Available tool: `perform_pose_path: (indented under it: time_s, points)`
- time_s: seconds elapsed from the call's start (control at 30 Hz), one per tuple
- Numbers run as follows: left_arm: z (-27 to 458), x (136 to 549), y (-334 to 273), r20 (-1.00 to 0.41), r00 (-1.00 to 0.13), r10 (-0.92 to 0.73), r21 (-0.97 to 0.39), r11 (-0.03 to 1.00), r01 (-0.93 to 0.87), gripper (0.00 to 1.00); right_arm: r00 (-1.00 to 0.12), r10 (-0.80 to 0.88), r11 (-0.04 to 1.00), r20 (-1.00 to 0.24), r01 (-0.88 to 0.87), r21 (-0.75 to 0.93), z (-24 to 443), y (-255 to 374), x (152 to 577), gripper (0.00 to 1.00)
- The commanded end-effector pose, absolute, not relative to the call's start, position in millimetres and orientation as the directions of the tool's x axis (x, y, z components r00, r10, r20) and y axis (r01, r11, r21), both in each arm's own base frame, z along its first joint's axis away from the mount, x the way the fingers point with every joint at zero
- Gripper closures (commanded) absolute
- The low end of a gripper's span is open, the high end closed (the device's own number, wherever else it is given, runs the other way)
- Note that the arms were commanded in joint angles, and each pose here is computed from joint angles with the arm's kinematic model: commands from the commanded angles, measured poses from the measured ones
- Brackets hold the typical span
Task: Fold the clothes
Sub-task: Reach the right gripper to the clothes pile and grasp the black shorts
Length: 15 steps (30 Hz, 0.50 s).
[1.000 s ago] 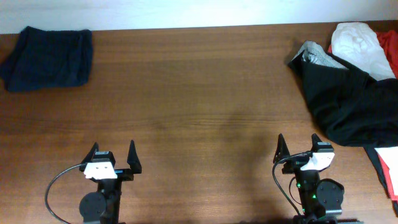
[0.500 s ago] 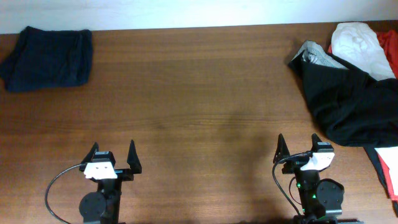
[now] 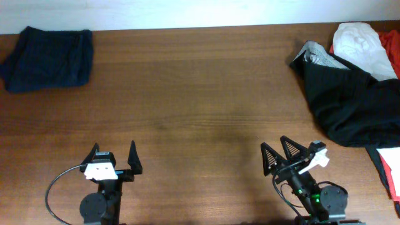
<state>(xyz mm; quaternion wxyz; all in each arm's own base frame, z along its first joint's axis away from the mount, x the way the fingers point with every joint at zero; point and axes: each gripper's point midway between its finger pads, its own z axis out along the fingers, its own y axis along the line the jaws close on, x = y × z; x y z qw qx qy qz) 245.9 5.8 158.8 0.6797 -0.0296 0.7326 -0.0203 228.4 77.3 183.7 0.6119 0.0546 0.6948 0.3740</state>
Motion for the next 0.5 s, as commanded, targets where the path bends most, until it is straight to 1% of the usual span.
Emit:
perform_pose_path:
  time_s: [0.0,0.03,0.07,0.1,0.2,0.27,0.33,0.4,0.43,0.47]
  points:
    - [155,246,9,-0.995,-0.082,-0.057,-0.055,0.998,-0.029,0.01,-0.144,0.582,0.664,-0.8,-0.484,0.57,223,80,222,0.01]
    - [155,246,9,-0.995,-0.082,-0.057,-0.055,0.998,-0.029,0.01,-0.095,0.588,0.671,-0.803,-0.497,0.55,233,77,221,0.01]
    - [155,246,9,-0.995,-0.082,-0.056,-0.054,0.998,-0.029,0.01,-0.024,0.599,0.687,-0.8,-0.498,0.529,248,70,220,0.01]
    - [155,246,9,-0.995,-0.082,-0.057,-0.055,0.998,-0.029,0.01,0.029,0.603,0.71,-0.797,-0.475,0.52,257,62,221,0.02]
    - [155,246,9,-0.995,-0.082,-0.057,-0.055,0.998,-0.029,0.01,0.162,0.533,0.801,-0.83,-0.412,0.434,284,46,221,0.01]
    - [155,246,9,-0.995,-0.082,-0.057,-0.055,0.998,-0.029,0.01,0.213,0.473,0.858,-0.855,-0.332,0.392,302,33,228,0.02]
    - [155,246,9,-0.995,-0.082,-0.057,-0.055,0.998,-0.029,0.01,0.216,0.402,0.902,-0.89,-0.259,0.345,314,26,243,0.01]
    - [155,246,9,-0.995,-0.082,-0.057,-0.055,0.998,-0.029,0.01,0.167,0.347,0.935,-0.923,-0.135,0.328,320,10,273,0.01]
    - [155,246,9,-0.995,-0.082,-0.057,-0.055,0.998,-0.029,0.01,0.122,0.304,0.951,-0.945,-0.089,0.295,322,7,290,0.01]
    - [155,246,9,-0.995,-0.082,-0.057,-0.055,0.998,-0.029,0.01,0.051,0.251,0.968,-0.967,-0.033,0.25,321,1,313,0.01]
